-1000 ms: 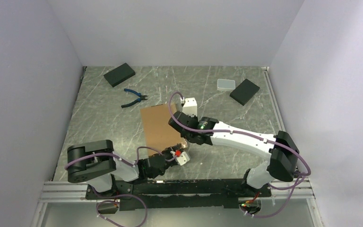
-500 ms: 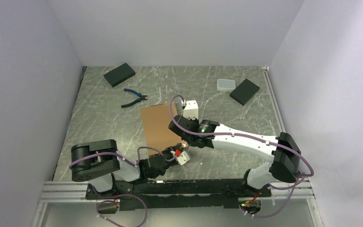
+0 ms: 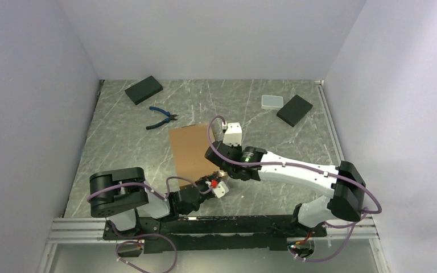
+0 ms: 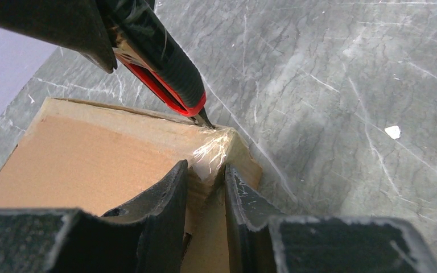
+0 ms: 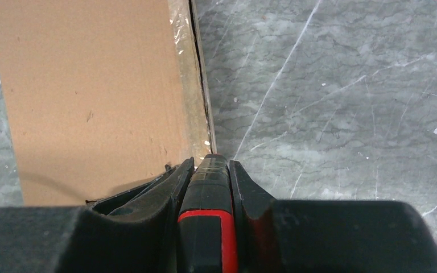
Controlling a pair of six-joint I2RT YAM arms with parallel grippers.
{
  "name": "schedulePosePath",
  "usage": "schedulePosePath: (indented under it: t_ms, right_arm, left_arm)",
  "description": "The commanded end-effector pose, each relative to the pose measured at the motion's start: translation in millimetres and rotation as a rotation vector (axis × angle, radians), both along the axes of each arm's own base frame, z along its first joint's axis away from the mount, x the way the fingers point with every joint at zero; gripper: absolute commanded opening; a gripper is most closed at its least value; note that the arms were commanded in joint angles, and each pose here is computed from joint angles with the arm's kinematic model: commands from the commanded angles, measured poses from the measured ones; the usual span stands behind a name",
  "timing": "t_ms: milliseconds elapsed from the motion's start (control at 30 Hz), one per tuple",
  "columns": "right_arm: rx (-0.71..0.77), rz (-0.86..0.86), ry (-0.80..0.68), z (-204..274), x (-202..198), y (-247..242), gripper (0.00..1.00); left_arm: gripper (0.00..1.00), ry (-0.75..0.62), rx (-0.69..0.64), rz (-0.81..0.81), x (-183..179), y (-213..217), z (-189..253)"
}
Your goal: Unpack the express box
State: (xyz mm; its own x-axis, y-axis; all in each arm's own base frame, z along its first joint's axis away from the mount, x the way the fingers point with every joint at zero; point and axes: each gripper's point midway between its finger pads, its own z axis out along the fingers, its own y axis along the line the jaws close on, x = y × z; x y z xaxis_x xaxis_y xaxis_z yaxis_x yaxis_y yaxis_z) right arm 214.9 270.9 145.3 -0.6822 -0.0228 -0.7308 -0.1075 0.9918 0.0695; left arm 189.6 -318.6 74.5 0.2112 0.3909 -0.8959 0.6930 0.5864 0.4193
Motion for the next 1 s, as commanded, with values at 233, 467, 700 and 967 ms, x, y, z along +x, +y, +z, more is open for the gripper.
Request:
schedulePosePath:
  t_ms: [233,467,700,967]
  right_arm:
    - [0.026,0.105,0.151,-1.2,-54.9,1.9,0.0]
    - [0.017,0.108,0.154,-0.8,-61.0,2.5,0.0]
    - [0.005,0.101,0.172,-17.3,-63.5,0.7,0.0]
    - [0.006,0.101,0.159,-9.2,-64.8,0.4,0.0]
  left_arm:
    - [0.29,-0.015,0.054,0.207,28.0,32.7,-9.1]
    - [0.29,-0.013,0.054,0.212,28.1,33.4,-10.6]
    - [0.28,-0.012,0.052,0.215,28.4,33.7,-11.1]
    - [0.28,-0.009,0.057,0.216,28.2,34.3,-12.5]
